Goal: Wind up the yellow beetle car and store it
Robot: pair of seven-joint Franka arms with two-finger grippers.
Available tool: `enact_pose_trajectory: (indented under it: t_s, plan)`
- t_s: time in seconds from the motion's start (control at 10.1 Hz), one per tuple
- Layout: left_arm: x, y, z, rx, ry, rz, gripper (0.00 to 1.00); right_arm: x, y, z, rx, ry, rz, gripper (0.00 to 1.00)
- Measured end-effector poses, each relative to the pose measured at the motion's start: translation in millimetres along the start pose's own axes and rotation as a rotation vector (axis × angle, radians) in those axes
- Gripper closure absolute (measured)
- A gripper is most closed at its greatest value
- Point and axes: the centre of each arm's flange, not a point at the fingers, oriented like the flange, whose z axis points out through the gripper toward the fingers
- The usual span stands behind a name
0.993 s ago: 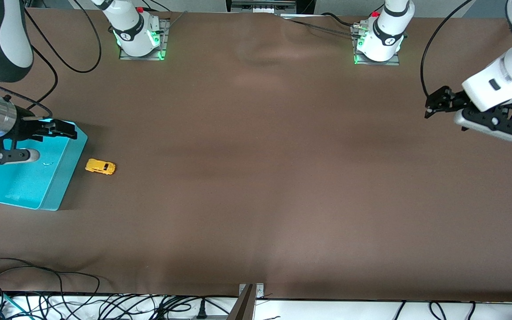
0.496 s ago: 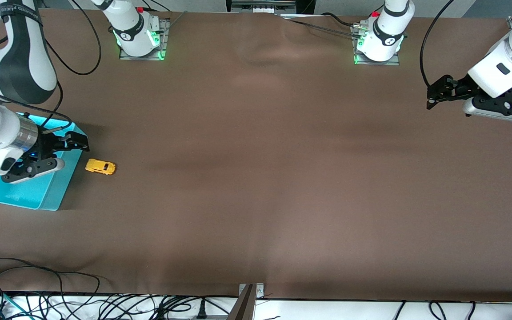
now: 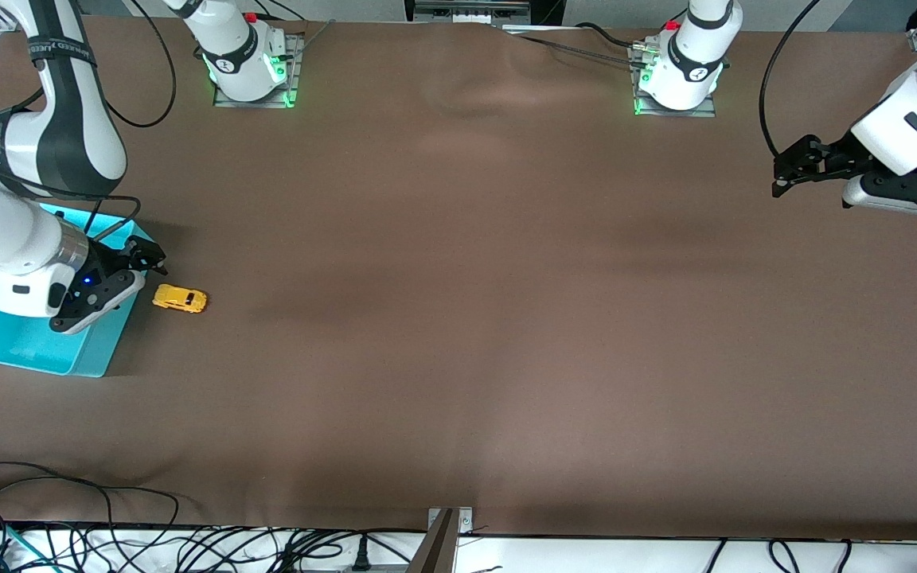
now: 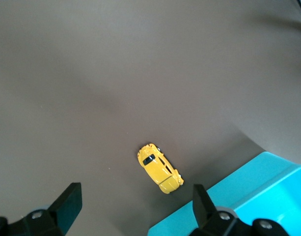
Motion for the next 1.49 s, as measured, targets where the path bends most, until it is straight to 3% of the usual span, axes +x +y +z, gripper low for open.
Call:
enact_pose_trajectory:
  t_s: [0.3, 1.49]
  plan:
    - [-2, -1, 3, -0.001, -0.022, -0.002, 0.00, -9, 0, 21, 0.004, -0.007, -0.135, 0.00]
    - [0, -16, 10, -0.006, -0.045, -0.029, 0.00, -23, 12, 86, 0.029, -0.026, -0.380, 0.00]
